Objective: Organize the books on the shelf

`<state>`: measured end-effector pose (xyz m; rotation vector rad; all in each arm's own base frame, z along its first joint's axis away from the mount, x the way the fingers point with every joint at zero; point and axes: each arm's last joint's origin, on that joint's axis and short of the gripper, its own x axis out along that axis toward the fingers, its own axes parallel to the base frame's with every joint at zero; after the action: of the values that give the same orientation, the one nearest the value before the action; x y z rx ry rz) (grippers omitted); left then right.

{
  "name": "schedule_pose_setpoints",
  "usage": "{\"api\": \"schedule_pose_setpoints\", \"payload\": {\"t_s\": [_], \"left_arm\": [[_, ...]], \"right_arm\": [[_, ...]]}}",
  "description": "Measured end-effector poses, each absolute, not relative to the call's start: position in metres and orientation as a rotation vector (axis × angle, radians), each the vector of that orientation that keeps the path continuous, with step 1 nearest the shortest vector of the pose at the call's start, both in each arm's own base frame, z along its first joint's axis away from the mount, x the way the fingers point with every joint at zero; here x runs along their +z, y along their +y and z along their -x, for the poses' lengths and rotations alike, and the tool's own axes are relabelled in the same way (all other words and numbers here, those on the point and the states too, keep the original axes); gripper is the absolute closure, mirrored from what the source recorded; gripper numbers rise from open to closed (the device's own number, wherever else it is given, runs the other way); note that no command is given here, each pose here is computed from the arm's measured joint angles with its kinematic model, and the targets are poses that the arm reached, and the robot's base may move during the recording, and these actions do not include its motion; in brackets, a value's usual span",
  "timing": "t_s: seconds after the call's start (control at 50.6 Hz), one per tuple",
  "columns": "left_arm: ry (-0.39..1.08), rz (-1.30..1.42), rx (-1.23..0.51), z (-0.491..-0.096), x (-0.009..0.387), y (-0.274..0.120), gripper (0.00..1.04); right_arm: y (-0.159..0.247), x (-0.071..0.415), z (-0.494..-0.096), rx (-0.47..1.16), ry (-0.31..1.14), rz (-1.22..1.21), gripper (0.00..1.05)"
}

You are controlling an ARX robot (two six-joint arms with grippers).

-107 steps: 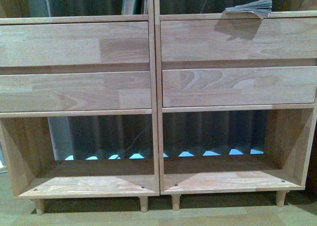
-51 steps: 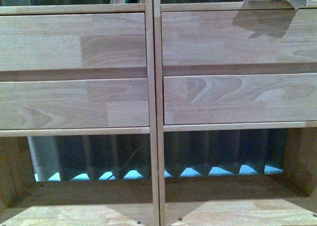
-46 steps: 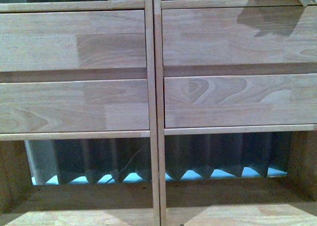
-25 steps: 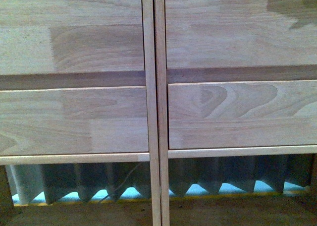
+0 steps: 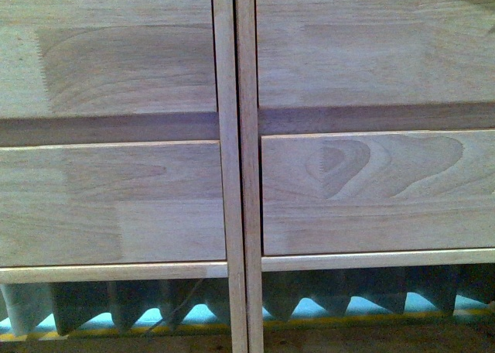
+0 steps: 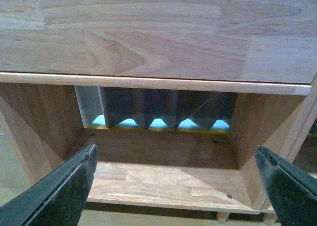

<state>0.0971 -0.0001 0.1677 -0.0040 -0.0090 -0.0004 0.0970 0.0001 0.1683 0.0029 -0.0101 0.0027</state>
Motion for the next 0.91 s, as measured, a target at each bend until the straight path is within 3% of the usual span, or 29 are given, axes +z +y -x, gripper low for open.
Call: {"api": "schedule_pose_setpoints", "payload": {"t_s": [0.908], "left_arm": [[-0.009,0.004,-0.001,-0.0970,0.1678,-0.0001,0.07]], "right_arm": [[0.0001,0.1683,-0.0970,0.002,-0.010,-0.003,0.07]]}}
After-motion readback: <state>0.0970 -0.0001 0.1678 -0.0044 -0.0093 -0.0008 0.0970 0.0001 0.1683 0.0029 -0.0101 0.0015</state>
